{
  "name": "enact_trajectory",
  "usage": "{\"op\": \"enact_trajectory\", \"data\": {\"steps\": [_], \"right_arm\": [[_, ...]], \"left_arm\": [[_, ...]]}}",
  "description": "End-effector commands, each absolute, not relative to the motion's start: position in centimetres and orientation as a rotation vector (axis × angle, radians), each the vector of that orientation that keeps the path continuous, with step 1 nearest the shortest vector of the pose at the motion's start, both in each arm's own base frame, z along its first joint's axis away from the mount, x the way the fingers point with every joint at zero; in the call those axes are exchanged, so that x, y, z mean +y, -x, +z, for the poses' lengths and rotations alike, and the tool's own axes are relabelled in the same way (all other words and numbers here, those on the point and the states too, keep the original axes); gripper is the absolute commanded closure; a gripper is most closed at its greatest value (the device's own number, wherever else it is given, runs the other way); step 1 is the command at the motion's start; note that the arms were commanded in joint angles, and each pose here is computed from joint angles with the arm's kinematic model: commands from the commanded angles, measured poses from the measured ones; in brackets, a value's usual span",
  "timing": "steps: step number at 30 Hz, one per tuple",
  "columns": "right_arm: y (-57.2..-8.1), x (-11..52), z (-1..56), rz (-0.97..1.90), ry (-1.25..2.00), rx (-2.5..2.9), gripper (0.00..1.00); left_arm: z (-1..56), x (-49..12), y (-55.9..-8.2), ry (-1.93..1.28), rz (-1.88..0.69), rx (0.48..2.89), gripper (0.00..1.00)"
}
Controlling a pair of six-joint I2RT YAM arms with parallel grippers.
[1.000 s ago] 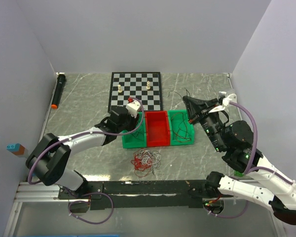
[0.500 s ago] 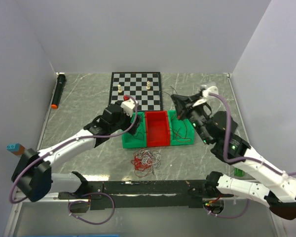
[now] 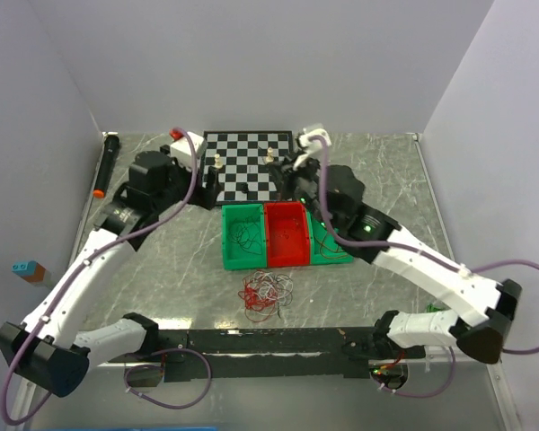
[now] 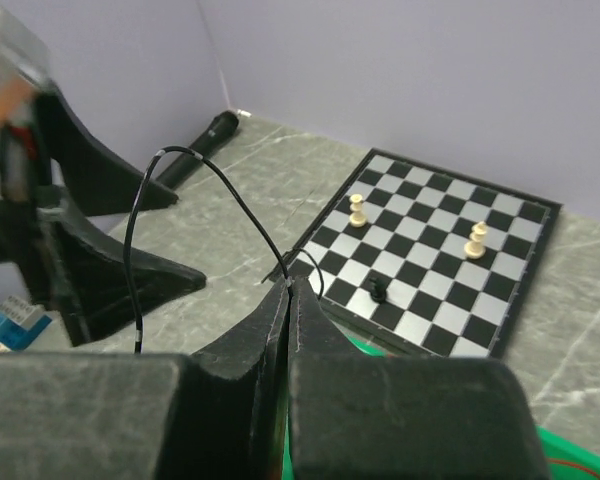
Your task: Untangle the cables
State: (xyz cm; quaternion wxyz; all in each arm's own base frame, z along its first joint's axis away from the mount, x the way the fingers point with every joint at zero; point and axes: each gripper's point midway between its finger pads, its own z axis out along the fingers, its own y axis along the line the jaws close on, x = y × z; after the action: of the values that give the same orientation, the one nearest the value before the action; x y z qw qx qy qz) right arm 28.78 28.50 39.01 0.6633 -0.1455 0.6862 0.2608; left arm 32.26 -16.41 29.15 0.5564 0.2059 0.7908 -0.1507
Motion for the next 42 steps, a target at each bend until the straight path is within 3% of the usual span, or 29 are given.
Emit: {"op": "enact_trajectory", "data": {"steps": [1,16,31,42], "right_arm": [[-30.1,30.9,41.2,0.657,0.314,1.516,1.00],[-34.7,34.0,33.6,0.521,0.353,1.677,1.00],[-35.4,34.7,28.9,0.484,0.359,1.764,1.00],[-34.2,37.4,20.6,0.364,0.417,1.969,1.00]], "left_arm": [[29.8,-13.2,-31.5,-0.507,-0.258,1.973,0.03],[31.3,-5.9,-31.3,-0.285,-0.181,1.977,0.03],[30.5,-6.5,-33.4,-0.250,-0.228,1.990,0.03],[26.4,-6.8,-34.2,-0.174,-0.272,2.052,0.03]]}}
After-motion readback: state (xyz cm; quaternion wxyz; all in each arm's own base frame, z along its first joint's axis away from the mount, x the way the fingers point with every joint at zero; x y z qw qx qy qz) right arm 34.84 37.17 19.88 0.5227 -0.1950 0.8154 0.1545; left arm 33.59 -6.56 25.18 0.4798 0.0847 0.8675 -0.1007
